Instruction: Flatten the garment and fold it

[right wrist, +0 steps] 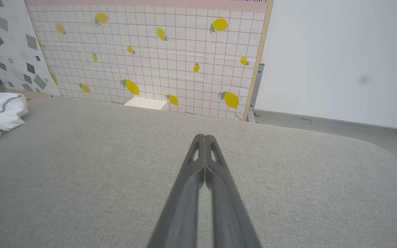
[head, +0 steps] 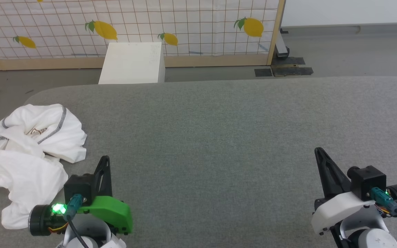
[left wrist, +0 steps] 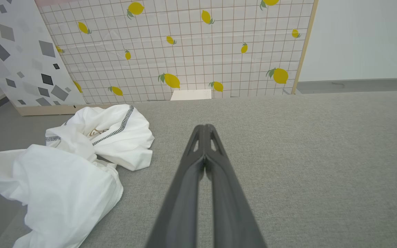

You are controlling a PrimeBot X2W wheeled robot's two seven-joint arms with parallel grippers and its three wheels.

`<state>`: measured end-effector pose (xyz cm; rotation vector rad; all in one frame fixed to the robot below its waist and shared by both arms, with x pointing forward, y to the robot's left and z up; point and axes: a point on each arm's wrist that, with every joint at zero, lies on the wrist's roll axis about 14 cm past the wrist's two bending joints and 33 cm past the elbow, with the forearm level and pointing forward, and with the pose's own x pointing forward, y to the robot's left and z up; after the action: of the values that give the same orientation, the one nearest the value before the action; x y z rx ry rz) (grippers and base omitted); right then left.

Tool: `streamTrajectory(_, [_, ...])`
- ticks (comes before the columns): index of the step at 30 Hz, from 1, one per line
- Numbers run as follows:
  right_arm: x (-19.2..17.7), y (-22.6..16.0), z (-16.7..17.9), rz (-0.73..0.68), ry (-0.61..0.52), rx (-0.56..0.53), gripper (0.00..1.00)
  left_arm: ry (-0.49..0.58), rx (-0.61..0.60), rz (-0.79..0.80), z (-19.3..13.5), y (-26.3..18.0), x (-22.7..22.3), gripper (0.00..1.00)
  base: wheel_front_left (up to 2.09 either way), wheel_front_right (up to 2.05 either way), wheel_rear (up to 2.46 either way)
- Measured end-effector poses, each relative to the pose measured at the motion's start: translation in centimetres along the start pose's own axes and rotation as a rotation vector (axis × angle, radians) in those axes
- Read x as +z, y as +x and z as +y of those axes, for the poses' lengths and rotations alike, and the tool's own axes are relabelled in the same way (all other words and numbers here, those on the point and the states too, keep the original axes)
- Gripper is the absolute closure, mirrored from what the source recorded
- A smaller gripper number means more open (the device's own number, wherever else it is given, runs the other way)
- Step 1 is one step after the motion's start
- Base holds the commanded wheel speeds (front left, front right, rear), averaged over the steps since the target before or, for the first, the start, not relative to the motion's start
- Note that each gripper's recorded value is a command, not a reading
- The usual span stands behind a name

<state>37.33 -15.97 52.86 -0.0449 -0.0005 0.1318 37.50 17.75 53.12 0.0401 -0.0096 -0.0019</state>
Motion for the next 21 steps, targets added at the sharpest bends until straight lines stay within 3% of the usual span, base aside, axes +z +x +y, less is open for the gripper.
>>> streamTrajectory(21, [0.00, 0.00, 0.00, 0.000, 0.000, 0.000, 1.00, 0.000, 0.000, 0.000, 0.00, 0.00, 0.00, 1.00, 0.00, 0.00, 0.00])
